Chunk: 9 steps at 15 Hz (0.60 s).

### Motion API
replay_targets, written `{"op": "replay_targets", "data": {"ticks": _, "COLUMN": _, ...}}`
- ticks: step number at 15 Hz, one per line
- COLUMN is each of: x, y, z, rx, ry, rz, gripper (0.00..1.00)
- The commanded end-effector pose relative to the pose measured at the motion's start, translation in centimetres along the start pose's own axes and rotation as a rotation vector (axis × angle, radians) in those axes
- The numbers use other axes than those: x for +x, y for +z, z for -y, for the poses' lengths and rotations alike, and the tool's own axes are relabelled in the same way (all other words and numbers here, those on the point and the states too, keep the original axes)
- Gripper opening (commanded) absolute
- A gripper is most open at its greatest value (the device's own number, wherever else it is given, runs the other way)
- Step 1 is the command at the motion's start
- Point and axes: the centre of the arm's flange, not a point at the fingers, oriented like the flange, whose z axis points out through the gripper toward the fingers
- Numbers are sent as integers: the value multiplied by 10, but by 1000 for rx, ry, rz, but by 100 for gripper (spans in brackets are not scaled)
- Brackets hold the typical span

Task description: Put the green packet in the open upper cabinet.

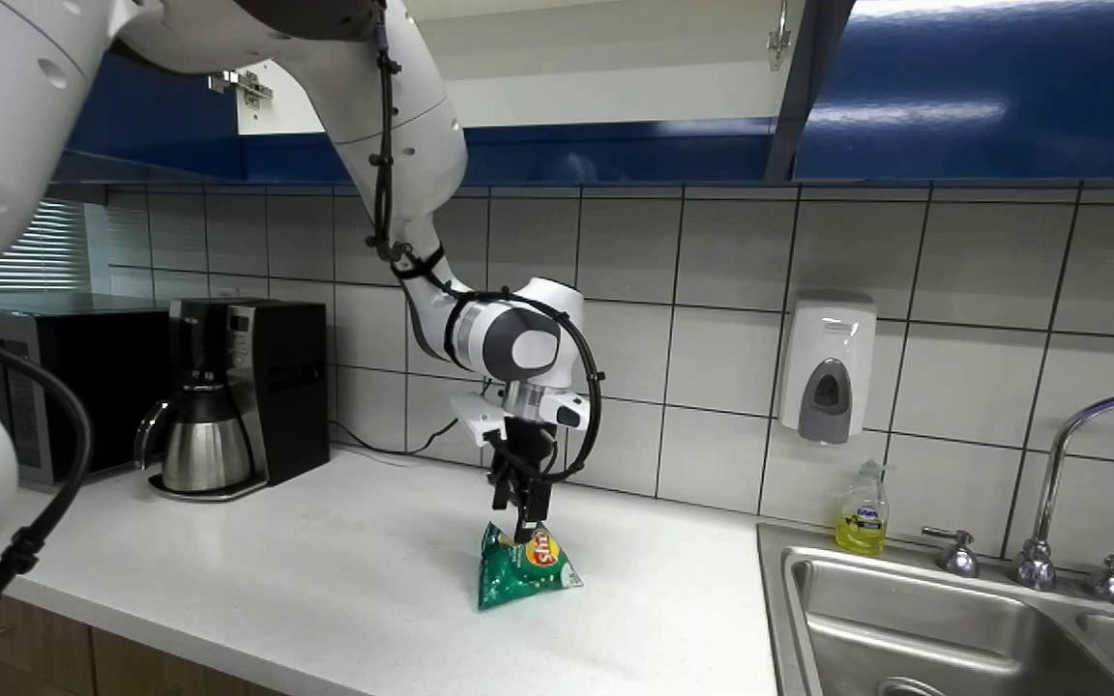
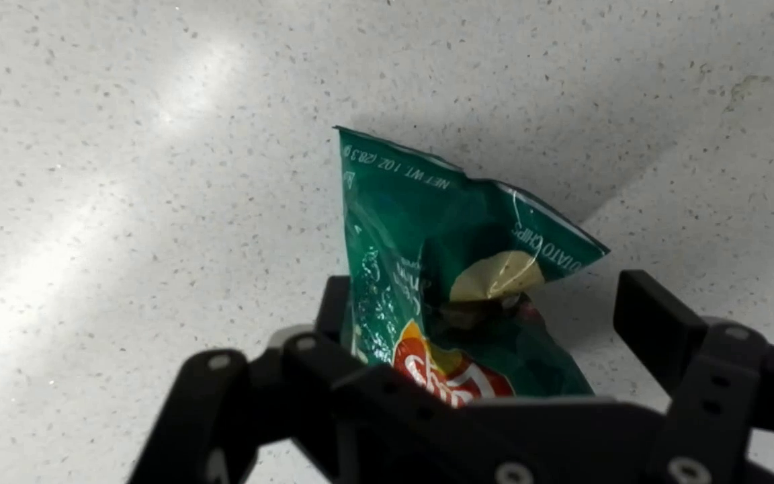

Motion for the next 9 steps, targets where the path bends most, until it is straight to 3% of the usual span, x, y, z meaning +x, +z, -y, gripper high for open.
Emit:
{"op": "replay_targets", "data": {"ticks": 1, "x": 14, "y": 7, "z": 0, "rx": -8, "ry": 45, "rz": -10, "gripper": 100}}
{"op": "replay_targets", "data": {"ticks": 9, "x": 23, "y": 24, "z": -8, "rx": -28, "ry": 79, "rz": -8, "gripper": 100}}
